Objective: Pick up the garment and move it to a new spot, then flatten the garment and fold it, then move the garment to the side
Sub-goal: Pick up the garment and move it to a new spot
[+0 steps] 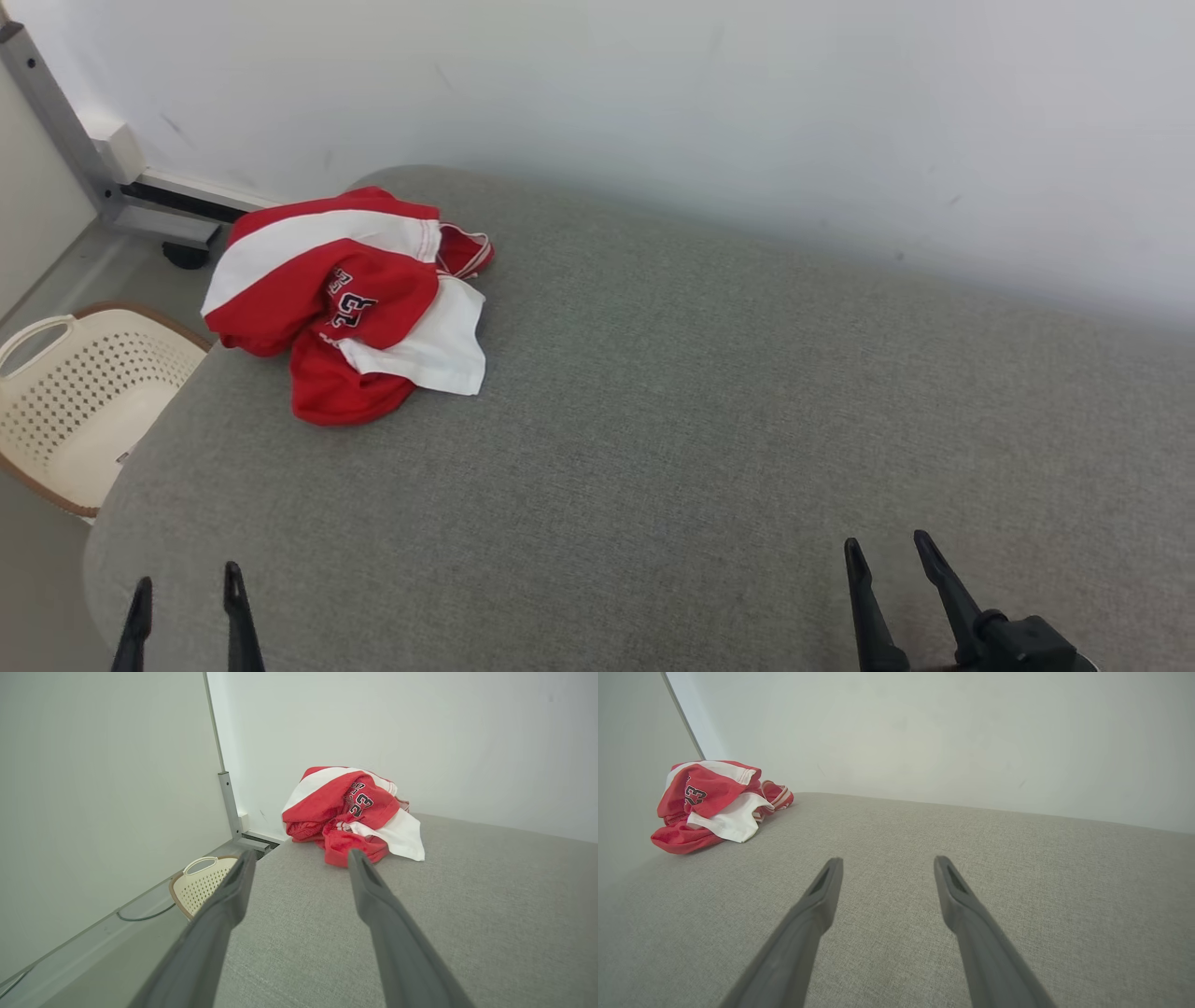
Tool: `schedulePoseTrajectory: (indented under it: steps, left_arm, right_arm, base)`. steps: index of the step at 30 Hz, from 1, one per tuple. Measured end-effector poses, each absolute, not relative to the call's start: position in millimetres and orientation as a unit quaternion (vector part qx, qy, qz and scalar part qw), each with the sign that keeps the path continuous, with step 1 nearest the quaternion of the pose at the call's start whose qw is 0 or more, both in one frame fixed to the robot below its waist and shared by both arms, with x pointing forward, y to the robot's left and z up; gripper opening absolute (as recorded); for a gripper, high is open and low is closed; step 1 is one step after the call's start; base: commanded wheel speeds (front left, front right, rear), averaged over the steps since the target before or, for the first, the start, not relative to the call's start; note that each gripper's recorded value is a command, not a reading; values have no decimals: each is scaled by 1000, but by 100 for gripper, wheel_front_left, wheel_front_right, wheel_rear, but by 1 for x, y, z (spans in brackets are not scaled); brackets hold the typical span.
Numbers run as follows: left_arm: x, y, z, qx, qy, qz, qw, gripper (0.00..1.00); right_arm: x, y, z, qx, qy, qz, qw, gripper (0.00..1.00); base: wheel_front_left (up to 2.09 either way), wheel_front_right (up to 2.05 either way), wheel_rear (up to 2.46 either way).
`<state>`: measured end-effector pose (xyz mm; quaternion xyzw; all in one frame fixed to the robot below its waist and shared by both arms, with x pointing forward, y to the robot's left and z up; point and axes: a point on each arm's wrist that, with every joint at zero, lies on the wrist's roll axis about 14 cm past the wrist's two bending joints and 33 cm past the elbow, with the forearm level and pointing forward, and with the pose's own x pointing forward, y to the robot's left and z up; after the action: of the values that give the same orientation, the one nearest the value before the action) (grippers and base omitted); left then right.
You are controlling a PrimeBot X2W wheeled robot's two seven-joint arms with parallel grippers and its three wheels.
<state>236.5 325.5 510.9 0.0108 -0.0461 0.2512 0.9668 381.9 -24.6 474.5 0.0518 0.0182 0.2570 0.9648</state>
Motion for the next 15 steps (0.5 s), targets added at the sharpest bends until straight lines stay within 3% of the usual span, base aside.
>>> schedulePoseTrajectory:
  steps: [15]
  left_arm:
    - [324,354,576,27,-137,220,966,100]
  right_arm:
    - [396,-69,480,50,1,191,980,100]
  base:
    - [0,0,0]
